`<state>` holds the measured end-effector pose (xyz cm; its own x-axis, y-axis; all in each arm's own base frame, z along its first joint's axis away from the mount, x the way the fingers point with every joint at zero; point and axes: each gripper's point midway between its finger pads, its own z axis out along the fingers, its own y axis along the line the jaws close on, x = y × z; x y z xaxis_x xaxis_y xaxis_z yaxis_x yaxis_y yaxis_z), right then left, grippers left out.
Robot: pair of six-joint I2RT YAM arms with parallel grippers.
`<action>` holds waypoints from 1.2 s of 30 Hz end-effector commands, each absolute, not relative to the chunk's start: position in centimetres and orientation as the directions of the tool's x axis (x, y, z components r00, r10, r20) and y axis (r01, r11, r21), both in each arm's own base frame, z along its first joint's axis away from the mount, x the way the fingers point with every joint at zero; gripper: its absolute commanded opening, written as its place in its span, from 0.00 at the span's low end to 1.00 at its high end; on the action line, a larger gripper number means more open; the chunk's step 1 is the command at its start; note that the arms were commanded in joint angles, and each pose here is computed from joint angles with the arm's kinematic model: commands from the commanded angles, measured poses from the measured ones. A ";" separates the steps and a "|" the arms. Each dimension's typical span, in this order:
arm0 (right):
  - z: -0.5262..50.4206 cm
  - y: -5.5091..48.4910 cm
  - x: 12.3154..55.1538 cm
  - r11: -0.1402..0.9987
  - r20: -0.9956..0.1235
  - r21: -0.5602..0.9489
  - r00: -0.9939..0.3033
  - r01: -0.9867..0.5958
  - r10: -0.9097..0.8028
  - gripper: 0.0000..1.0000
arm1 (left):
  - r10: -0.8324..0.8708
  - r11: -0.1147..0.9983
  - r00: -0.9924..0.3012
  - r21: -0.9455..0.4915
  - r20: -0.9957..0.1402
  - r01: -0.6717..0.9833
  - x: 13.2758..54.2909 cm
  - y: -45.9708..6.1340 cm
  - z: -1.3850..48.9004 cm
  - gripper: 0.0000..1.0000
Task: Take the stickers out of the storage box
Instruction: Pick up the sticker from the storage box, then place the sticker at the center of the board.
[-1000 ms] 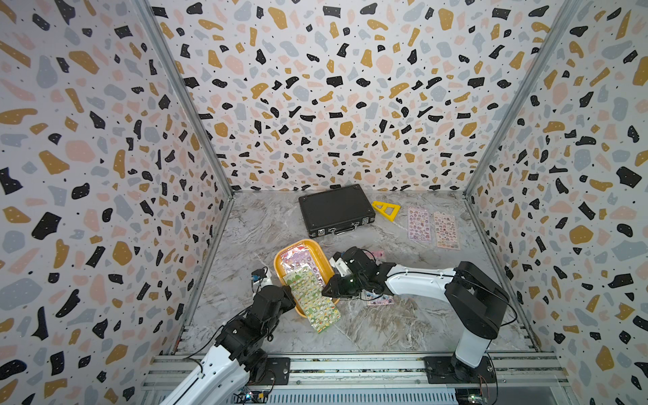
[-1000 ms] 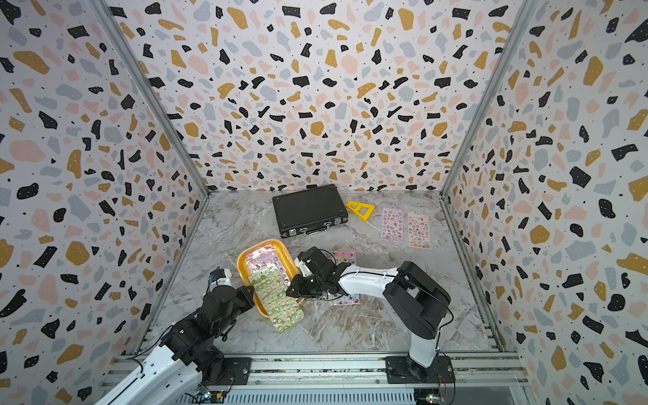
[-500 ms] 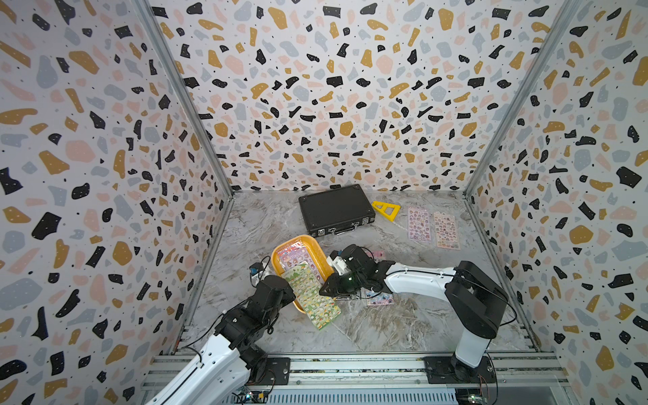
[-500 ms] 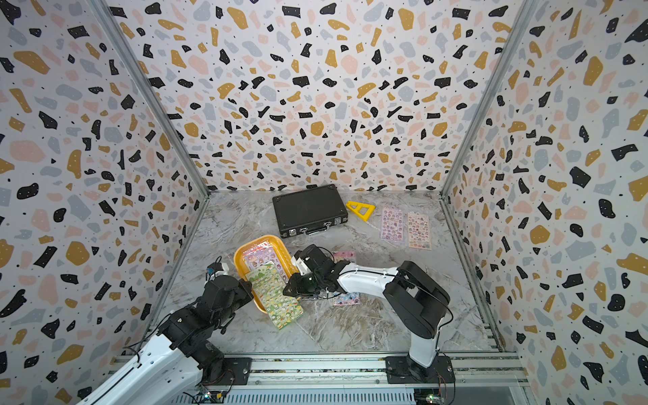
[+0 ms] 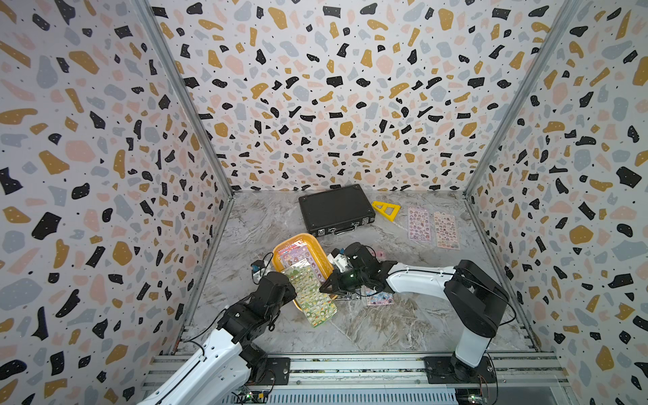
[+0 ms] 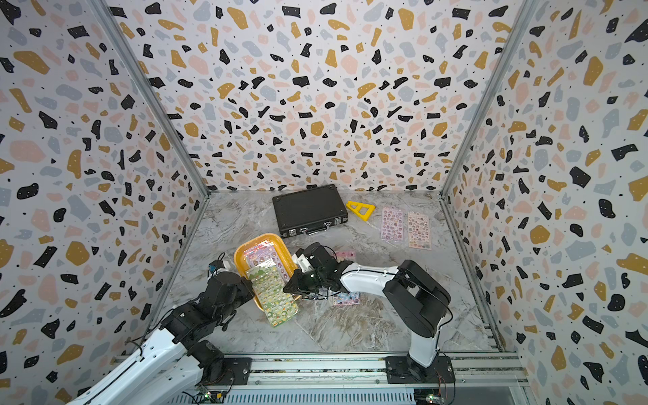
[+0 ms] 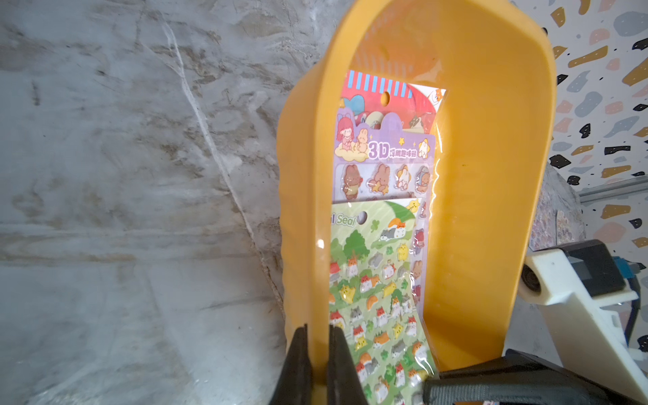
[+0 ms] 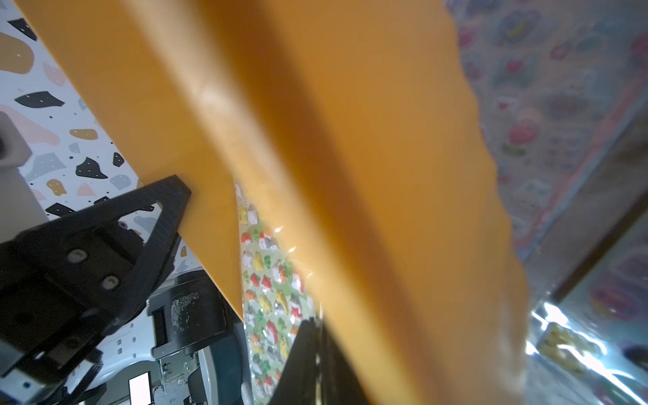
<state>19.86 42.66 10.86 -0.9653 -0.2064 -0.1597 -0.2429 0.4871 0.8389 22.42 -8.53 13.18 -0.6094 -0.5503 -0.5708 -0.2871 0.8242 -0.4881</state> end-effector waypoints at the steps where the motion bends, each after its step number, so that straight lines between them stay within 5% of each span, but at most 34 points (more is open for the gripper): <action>1: 11.8 42.8 19.3 0.451 -0.146 0.863 -0.966 -0.230 -0.213 0.02 | -0.579 0.796 -0.539 -0.566 -0.611 -0.214 24.2 -9.5 17.4 0.00; 21: 19.5 37.1 17.3 0.324 -0.357 0.861 -0.920 -0.392 -0.165 0.00 | -0.604 0.795 -0.442 -0.540 -0.663 -0.278 24.2 -6.9 16.9 0.00; 29: 20.5 26.3 21.3 0.517 -0.374 0.804 -0.926 -0.294 0.056 0.00 | -0.611 0.791 -0.404 -0.551 -0.681 -0.267 23.3 -5.8 16.9 0.00; 33: 17.3 17.3 24.0 0.719 -0.336 0.691 -0.914 -0.075 0.228 0.00 | -0.622 0.782 -0.392 -0.564 -0.677 -0.267 23.0 -5.6 16.9 0.00; 36: 15.0 13.0 25.1 0.686 -0.241 0.723 -0.903 0.077 0.356 0.00 | -0.618 0.785 -0.395 -0.561 -0.680 -0.262 22.9 -5.7 17.0 0.00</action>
<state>26.94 16.37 19.44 -0.8633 0.3341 -0.3784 -0.0857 0.6418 0.7621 22.46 -5.90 15.93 -0.4452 -0.5986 -0.6659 -0.2702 0.7988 -0.5375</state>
